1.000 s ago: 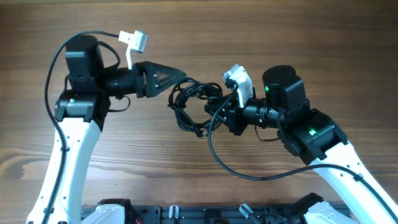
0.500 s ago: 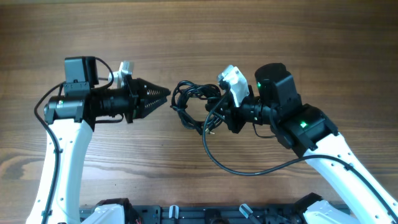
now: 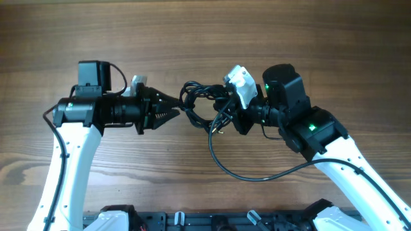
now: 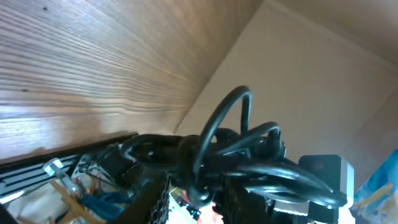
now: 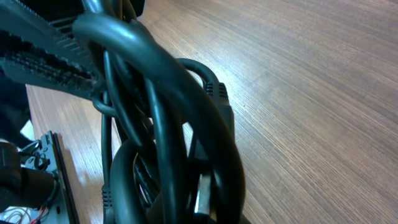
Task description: Untangle cables
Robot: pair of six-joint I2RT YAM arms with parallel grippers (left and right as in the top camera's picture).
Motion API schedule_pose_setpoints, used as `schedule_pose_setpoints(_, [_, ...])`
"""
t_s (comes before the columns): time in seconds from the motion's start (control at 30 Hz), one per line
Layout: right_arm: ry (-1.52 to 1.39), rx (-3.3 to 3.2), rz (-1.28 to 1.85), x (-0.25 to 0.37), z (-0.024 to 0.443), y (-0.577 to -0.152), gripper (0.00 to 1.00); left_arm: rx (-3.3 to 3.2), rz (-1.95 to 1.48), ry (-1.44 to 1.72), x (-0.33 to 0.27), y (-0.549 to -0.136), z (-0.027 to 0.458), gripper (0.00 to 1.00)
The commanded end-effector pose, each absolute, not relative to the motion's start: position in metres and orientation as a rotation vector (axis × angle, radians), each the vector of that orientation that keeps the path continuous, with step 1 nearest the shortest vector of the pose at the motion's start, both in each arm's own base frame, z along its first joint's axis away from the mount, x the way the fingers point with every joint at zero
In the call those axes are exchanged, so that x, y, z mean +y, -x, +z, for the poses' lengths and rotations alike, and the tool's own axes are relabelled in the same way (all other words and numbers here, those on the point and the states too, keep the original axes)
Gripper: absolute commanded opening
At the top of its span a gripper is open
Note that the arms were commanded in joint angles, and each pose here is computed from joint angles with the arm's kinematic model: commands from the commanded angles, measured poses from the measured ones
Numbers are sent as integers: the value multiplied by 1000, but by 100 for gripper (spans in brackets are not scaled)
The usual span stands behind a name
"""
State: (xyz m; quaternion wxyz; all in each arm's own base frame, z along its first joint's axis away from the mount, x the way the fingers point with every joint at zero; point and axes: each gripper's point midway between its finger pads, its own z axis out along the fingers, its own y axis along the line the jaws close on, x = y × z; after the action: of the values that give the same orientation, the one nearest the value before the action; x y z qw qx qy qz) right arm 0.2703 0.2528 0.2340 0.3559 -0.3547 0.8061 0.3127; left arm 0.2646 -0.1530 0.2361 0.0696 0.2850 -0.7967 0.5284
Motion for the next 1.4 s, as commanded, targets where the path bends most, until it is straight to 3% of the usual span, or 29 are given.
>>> schedule_pose_setpoints(0.0, [949,2045,829,257,240,-269,4,-2407,1584,-893,-157,-269,239,29])
schedule_pose_setpoints(0.27, [950,2047,828,257,239,-269,4,-2441,1558,-917,-154,-272,234,4])
schedule_pose_setpoints(0.7, [1091,2067,536,232,213,-277,4,-2785,1434,-808,-134,-285,211,4])
schedule_pose_setpoints(0.83, [1005,2180,294,200,192,-293,4,-2852,1444,-698,-134,-285,211,4])
schedule_pose_setpoints(1.03, [800,2339,225,186,168,-305,4,-2846,1457,-803,-115,-292,212,4])
schedule_pose_setpoints(1.37, [755,2416,139,176,148,-311,4,-2603,1905,-890,-69,-300,257,4])
